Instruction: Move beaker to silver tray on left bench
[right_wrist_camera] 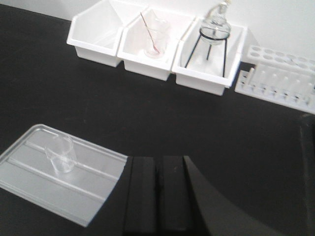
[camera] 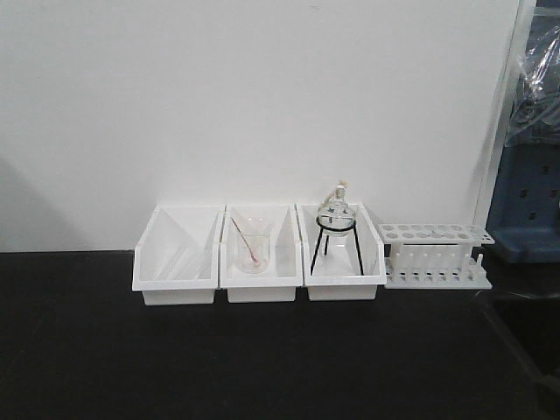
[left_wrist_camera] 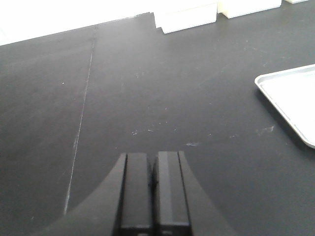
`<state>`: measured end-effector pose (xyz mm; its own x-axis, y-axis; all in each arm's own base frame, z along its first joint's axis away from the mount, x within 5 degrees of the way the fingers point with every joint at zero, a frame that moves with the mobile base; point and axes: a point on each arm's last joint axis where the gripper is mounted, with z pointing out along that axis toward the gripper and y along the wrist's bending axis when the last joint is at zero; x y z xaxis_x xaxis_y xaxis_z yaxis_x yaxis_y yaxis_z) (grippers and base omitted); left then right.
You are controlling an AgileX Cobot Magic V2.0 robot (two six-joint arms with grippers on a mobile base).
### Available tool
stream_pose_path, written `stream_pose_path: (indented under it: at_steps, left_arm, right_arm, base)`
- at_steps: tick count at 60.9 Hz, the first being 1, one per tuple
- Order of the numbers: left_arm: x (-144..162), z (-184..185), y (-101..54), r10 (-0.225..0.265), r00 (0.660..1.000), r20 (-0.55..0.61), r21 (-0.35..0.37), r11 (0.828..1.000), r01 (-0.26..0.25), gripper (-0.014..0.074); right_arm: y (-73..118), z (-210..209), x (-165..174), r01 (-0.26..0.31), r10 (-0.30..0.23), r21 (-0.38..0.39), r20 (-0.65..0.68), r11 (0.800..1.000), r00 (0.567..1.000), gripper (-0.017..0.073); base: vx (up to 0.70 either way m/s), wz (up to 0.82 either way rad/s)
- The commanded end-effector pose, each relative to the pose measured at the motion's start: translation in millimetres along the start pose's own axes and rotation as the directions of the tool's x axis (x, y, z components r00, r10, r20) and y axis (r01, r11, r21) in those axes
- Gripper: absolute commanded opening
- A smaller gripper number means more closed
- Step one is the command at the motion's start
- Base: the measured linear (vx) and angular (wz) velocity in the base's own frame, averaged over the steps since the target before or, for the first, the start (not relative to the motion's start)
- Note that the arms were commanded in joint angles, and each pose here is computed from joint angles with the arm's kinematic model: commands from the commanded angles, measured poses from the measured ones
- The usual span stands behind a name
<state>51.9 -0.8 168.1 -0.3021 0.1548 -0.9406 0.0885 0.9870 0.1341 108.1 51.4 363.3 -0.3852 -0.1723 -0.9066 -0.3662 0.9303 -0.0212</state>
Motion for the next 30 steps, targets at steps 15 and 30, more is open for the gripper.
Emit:
stream_pose_path:
  at_steps: [15,30]
  left_arm:
    - [-2,2,-1.1,-0.004,0.998,0.070,0.008,1.000,0.003,0.0001]
    - [-2,2,-1.1,-0.004,0.998,0.070,0.008,1.000,0.003,0.0001]
  right_arm:
    - [-8.7,-28,-5,-0.006,0.004,0.021,0.092,1.000,0.996,-0.0014]
    - [-8.2,-27,-5,-0.014,0.013,0.018,0.091,1.000,0.996,-0.0014]
  base:
    - [0.00,0.00]
    - [0.00,0.00]
